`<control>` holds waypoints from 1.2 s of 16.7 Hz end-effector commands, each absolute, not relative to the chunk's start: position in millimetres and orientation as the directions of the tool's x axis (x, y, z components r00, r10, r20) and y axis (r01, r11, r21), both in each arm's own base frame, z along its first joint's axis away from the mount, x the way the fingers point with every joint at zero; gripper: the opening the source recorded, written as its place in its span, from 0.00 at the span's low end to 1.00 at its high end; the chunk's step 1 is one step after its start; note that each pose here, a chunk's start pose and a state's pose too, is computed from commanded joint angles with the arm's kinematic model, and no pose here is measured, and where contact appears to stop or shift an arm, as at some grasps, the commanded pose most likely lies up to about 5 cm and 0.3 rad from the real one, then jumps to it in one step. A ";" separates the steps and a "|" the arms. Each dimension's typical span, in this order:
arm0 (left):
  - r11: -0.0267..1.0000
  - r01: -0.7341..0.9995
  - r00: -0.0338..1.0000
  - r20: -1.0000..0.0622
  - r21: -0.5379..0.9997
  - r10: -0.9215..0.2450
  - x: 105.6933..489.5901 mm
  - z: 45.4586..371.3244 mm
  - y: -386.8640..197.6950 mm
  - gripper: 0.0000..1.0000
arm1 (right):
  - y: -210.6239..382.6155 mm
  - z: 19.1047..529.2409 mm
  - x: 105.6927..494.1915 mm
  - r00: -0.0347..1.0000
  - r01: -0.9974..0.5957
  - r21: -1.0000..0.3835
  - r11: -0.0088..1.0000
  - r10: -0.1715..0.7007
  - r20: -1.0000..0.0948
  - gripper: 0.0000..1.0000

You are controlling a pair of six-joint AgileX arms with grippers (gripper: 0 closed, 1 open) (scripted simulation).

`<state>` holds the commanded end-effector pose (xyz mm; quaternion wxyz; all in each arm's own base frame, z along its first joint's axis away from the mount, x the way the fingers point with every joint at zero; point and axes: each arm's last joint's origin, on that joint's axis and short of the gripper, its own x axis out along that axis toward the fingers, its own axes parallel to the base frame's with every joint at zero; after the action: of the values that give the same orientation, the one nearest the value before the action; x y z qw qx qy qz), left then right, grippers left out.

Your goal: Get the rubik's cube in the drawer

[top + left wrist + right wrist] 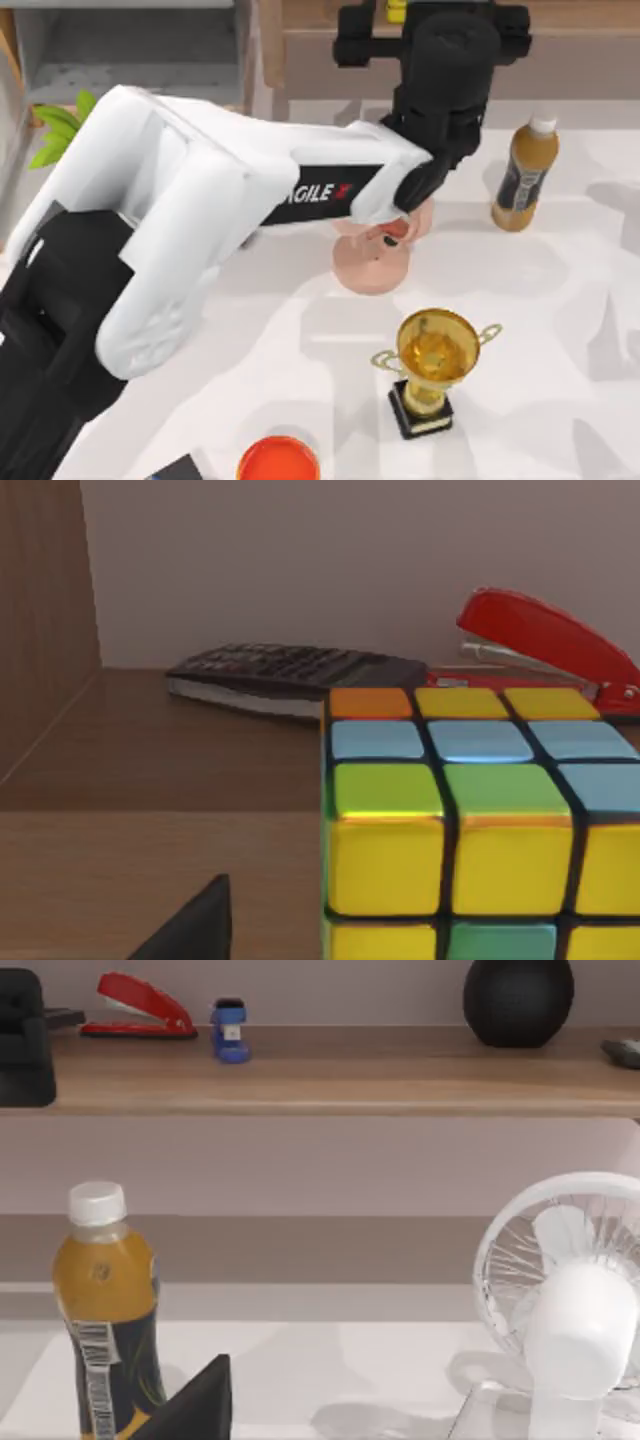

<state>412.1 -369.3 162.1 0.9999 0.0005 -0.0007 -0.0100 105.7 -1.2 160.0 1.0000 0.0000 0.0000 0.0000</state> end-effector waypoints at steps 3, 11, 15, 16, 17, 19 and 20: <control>1.000 0.019 1.000 0.004 -0.001 -0.019 430.2 160.5 -368.8 1.00 | -1.2 160.0 105.7 1.000 0.000 0.000 1.000 0.000 0.000 1.00; 1.000 0.020 1.000 0.000 0.000 -0.020 441.6 148.2 -369.5 0.92 | -1.2 160.0 105.7 1.000 0.000 0.000 1.000 0.000 0.000 1.00; 1.000 0.020 1.000 0.000 0.000 -0.020 441.6 148.2 -369.5 0.62 | -1.2 160.0 105.7 1.000 0.000 0.000 1.000 0.000 0.000 1.00; 1.000 0.020 1.000 0.000 0.000 -0.020 441.6 148.2 -369.5 0.55 | -1.2 160.0 105.7 1.000 0.000 0.000 1.000 0.000 0.000 1.00; 1.000 0.020 1.000 0.000 0.000 -0.020 441.6 148.2 -369.5 0.47 | -1.2 160.0 105.7 1.000 0.000 0.000 1.000 0.000 0.000 1.00; 1.000 0.020 1.000 0.000 0.000 -0.020 441.6 148.2 -369.5 0.32 | -1.2 160.0 105.7 1.000 0.000 0.000 1.000 0.000 0.000 1.00; 1.000 0.020 1.000 0.000 0.000 -0.020 441.6 148.2 -369.5 0.25 | -1.2 160.0 105.7 1.000 0.000 0.000 1.000 0.000 0.000 1.00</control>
<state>441.6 -369.5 148.2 0.9999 0.0001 0.0000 -0.0100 105.7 -1.2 160.0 1.0000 0.0000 0.0000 0.0000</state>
